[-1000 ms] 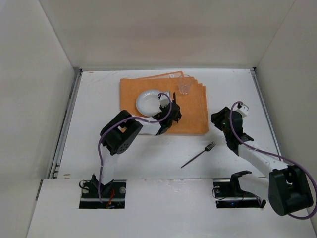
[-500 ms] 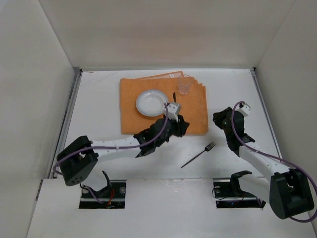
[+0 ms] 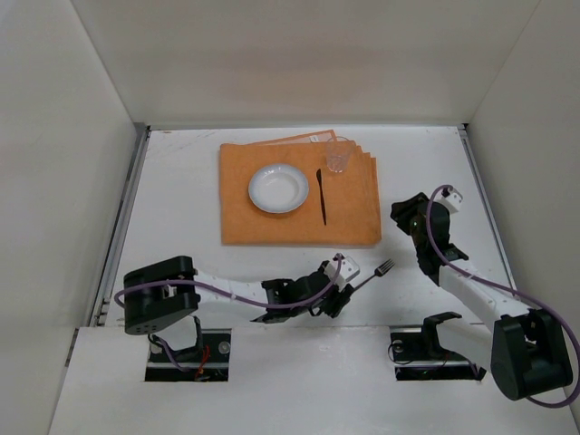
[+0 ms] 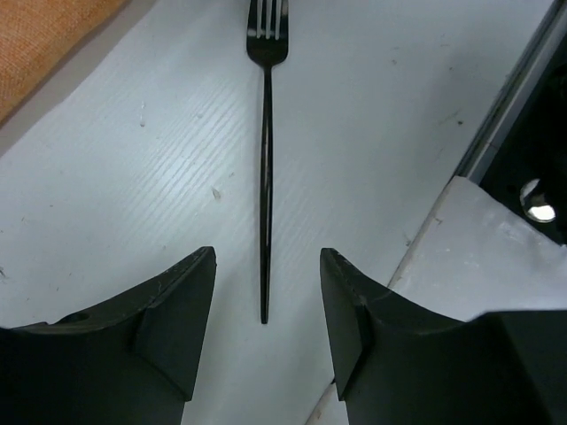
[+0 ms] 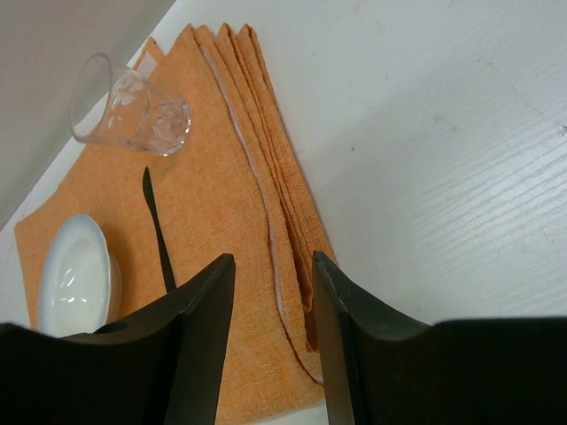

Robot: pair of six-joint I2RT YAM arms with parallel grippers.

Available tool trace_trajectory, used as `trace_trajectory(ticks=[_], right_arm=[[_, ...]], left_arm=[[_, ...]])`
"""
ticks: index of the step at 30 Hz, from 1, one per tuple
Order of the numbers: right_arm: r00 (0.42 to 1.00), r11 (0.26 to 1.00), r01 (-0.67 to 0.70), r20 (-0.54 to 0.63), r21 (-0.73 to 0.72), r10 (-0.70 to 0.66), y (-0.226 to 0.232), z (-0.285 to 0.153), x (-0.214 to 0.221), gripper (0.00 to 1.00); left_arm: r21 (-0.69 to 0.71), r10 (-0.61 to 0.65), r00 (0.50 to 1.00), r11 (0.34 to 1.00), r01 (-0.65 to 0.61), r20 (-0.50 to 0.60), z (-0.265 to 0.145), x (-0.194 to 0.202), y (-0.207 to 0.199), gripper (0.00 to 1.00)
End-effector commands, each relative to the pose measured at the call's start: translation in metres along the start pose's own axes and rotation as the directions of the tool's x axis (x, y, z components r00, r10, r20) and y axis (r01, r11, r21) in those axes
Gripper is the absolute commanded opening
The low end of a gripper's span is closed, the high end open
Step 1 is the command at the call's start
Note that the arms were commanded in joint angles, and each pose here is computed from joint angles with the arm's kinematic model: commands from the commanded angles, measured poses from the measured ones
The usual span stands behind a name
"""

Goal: Set the dinner table for one person

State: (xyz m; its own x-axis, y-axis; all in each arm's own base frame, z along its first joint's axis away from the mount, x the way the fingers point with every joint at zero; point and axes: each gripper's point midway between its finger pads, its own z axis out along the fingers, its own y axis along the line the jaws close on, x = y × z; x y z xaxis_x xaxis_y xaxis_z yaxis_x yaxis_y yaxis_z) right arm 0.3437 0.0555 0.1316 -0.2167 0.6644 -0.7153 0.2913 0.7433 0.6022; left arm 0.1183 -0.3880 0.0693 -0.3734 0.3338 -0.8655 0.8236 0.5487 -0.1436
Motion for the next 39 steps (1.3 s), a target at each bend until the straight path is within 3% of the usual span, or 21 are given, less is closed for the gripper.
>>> trace_trajectory(ticks=[1,27,37,39], right_arm=[[0.999,0.999,-0.020,0.031,-0.040,0.021,0.010,0.002,-0.008,0.46],[1.000,0.997,-0.022,0.014,-0.077,0.023,0.018,-0.001,-0.007,0.46],[0.999,0.996,-0.026,0.022,-0.083,0.028,0.019,-0.002,-0.009,0.46],[0.999,0.997,-0.028,0.024,-0.076,0.030,0.017,-0.002,-0.009,0.46]], left_arm=[[0.019,0.014,0.998,1.000,-0.015,0.058,0.008,-0.018,-0.008,0.48],[-0.007,0.107,0.994,0.994,-0.107,0.000,0.070,0.003,-0.007,0.41],[-0.021,0.111,0.993,0.994,-0.111,-0.035,0.070,0.018,0.001,0.12],[-0.027,0.109,0.994,0.994,-0.110,-0.023,0.066,0.014,0.001,0.10]])
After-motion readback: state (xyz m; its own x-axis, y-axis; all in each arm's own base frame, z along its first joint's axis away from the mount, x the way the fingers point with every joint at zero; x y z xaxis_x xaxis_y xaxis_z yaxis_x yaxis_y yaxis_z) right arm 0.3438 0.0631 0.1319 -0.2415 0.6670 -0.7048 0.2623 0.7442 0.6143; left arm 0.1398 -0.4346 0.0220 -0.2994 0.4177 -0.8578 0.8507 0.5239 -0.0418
